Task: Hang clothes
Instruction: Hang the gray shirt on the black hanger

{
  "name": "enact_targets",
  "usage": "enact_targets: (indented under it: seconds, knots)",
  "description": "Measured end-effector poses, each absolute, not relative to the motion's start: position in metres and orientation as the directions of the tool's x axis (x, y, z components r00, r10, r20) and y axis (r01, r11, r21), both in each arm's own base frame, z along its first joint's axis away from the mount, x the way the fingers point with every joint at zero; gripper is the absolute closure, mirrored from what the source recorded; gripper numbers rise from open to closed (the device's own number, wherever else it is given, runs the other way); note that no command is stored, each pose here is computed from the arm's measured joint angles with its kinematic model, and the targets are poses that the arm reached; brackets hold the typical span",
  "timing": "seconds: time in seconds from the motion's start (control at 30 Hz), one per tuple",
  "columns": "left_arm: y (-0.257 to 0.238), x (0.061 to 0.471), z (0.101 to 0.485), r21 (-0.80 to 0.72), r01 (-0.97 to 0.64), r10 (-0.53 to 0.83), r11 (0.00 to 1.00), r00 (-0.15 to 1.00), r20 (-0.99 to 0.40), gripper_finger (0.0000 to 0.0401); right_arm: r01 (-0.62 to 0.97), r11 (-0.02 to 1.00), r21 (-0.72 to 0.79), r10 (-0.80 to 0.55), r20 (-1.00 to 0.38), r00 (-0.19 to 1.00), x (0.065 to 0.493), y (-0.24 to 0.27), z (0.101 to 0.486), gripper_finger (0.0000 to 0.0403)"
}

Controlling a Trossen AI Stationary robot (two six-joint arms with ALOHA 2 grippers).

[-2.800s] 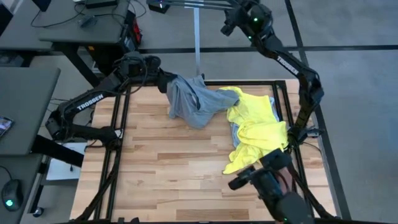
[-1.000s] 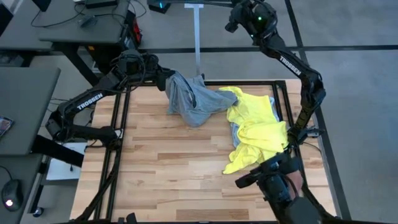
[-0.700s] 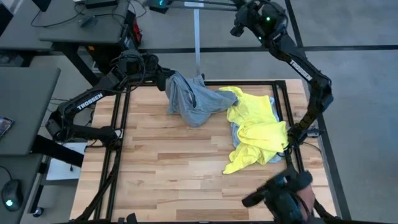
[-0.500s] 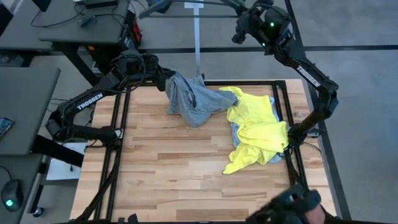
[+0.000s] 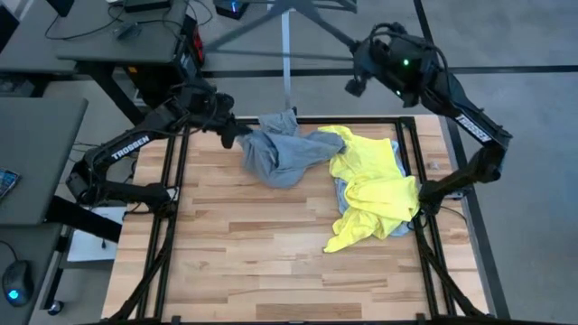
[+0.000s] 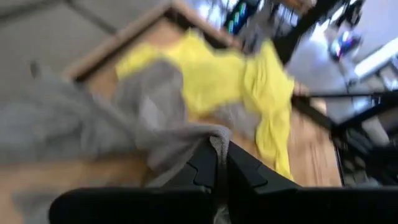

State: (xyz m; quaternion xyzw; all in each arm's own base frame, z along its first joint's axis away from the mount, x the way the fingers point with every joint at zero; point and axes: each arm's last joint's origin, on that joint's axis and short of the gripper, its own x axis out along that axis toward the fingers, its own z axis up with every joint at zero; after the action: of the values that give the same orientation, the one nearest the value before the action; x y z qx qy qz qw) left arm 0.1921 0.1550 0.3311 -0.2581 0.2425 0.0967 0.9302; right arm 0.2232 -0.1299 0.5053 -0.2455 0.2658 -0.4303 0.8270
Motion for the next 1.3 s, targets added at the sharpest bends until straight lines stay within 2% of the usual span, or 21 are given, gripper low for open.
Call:
enact_targets:
  seconds: [0.17,0.3,0.53,0.67,1.0,1.3]
  knots:
    - [0.149,0.189,0.322,-0.439,-0.386,0.055,0.812,0.798,-0.6,0.0401,0.518,0.598,-0.612,-0.796,-0.374,0.476,0.208,-0.11,0.495,0.0342]
    - [0.144,0.185,0.323,-0.468,-0.425,0.025,0.775,0.761,-0.648,0.0401,0.49,0.639,-0.593,-0.766,-0.433,0.475,0.194,-0.095,0.493,0.0342]
    - [0.143,0.182,0.342,-0.449,-0.431,0.049,0.783,0.762,-0.646,0.0401,0.476,0.694,-0.541,-0.72,-0.528,0.45,0.179,-0.075,0.486,0.0343]
    - [0.144,0.181,0.355,-0.434,-0.416,0.071,0.799,0.782,-0.619,0.0401,0.456,0.727,-0.514,-0.684,-0.602,0.412,0.178,-0.066,0.477,0.0394]
    - [0.145,0.181,0.357,-0.407,-0.406,0.08,0.818,0.782,-0.618,0.0401,0.452,0.773,-0.446,-0.63,-0.623,0.463,0.193,-0.048,0.472,0.0401]
    - [0.144,0.181,0.357,-0.391,-0.394,0.079,0.832,0.782,-0.618,0.0401,0.537,0.771,-0.343,-0.606,-0.657,0.448,0.206,-0.05,0.459,0.0402]
